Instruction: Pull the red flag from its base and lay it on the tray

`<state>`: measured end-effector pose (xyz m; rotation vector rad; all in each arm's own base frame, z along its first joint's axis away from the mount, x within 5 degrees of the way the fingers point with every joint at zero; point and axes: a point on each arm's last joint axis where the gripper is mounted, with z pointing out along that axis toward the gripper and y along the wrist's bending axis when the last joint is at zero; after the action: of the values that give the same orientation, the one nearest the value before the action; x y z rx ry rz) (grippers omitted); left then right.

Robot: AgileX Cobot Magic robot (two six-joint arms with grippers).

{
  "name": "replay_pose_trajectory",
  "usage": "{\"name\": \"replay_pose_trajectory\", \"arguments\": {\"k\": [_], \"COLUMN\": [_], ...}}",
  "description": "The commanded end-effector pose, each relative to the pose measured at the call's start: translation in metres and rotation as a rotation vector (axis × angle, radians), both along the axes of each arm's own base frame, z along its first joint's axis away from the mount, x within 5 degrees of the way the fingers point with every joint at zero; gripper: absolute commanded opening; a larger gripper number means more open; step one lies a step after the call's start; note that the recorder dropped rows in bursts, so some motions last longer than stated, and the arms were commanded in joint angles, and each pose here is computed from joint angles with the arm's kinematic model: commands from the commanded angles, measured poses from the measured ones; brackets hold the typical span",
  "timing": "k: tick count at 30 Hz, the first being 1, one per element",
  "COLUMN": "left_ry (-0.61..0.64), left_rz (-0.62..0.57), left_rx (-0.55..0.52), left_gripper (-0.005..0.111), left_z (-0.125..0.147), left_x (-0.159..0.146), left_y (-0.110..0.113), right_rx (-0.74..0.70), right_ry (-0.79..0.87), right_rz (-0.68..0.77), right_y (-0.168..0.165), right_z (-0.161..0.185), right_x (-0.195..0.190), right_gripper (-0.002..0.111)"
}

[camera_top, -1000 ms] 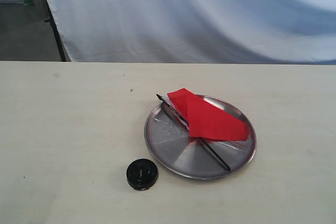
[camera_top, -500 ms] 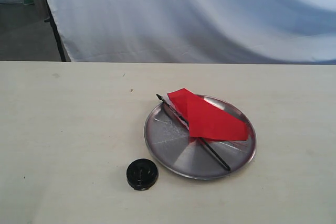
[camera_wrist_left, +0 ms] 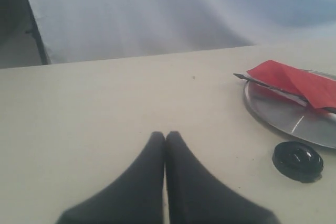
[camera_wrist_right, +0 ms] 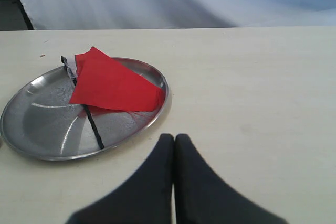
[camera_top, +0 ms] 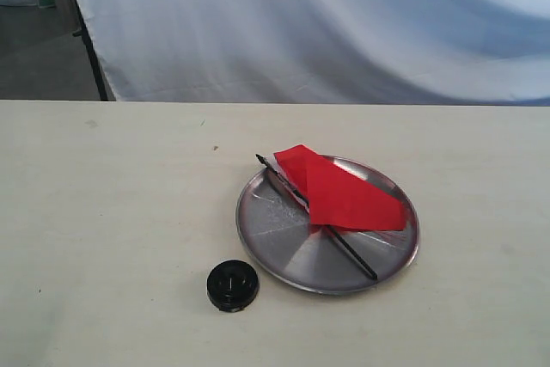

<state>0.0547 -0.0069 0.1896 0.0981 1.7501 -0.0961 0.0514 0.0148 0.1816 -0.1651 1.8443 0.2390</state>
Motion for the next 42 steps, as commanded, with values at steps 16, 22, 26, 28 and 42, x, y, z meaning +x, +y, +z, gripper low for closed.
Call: {"name": "replay_pose_trajectory", "arguments": {"k": [16, 22, 26, 28, 42], "left_ry": [0.000, -0.001, -0.001, -0.001, -0.001], "left_rz": [0.099, 0.121, 0.121, 0.121, 0.120], "left_rx": [-0.022, -0.022, -0.022, -0.022, -0.022], "left_gripper": [0.000, 0.000, 0.000, 0.000, 0.000], "left_z": [-0.0006, -0.0006, -0.0006, -0.0006, -0.0006], "left_x": [0.0003, 0.0003, 0.0003, 0.0003, 0.0003], "left_y": [0.0051, 0.0063, 0.0063, 0.0063, 0.0063], "right_rx": [-0.005, -0.005, -0.005, -0.005, -0.005], "right_ry": [-0.003, -0.003, -0.003, -0.003, -0.003], "right_rz": [-0.005, -0.005, -0.005, -0.005, -0.005], "right_y": [-0.0005, -0.0005, -0.0005, -0.0005, -0.0005], "right_z": [-0.0008, -0.0008, -0.0008, -0.0008, -0.0008], "right_x": [-0.0003, -0.0003, -0.0003, -0.0003, -0.0003], "right_gripper": [0.000, 0.000, 0.000, 0.000, 0.000]}}
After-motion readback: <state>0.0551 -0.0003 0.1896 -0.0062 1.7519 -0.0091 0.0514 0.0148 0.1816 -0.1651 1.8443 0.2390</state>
